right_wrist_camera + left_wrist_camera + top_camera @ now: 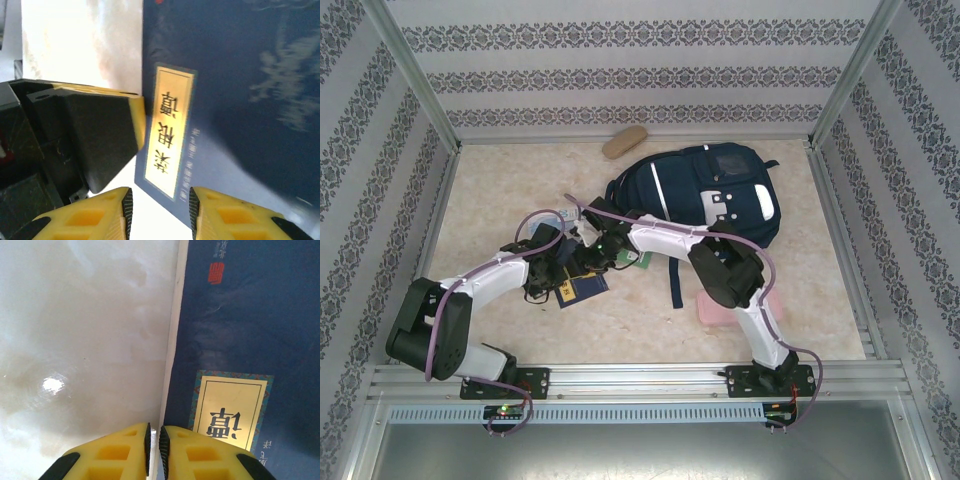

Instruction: Pack the student bag

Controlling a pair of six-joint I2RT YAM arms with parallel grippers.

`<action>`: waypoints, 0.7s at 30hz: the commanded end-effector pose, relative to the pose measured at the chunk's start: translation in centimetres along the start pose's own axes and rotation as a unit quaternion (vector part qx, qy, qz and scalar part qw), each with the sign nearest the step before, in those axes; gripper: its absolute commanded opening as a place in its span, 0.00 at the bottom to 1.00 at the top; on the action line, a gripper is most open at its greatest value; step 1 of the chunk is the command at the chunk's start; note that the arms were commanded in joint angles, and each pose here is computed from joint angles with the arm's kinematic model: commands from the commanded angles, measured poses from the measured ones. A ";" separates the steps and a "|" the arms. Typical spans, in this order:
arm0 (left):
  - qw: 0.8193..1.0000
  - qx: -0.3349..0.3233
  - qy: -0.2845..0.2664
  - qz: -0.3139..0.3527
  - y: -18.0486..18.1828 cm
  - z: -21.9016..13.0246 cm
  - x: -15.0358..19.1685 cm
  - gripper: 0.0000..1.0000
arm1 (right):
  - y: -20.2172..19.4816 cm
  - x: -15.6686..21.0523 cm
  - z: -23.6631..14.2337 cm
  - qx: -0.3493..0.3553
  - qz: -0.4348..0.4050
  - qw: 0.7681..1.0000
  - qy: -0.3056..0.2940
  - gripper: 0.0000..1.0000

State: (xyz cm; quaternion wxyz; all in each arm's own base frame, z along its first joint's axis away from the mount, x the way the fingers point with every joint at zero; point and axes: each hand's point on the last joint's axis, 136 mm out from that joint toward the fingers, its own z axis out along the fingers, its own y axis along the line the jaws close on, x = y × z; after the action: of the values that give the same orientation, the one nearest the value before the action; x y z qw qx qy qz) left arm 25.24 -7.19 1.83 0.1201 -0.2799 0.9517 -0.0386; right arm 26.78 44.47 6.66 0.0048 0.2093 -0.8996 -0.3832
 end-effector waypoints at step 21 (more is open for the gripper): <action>0.999 -0.027 0.031 0.015 1.7 1.2 2.1 0.18 | -8.9 -0.1 0.4 0.193 0.006 0.981 -0.007 0.42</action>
State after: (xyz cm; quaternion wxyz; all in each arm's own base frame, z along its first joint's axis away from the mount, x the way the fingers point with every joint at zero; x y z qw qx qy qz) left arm 25.21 -7.18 1.85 0.1216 -0.2783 0.9520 -0.0394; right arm 32.64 39.73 3.57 -0.0838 0.1820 -0.9497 -0.2406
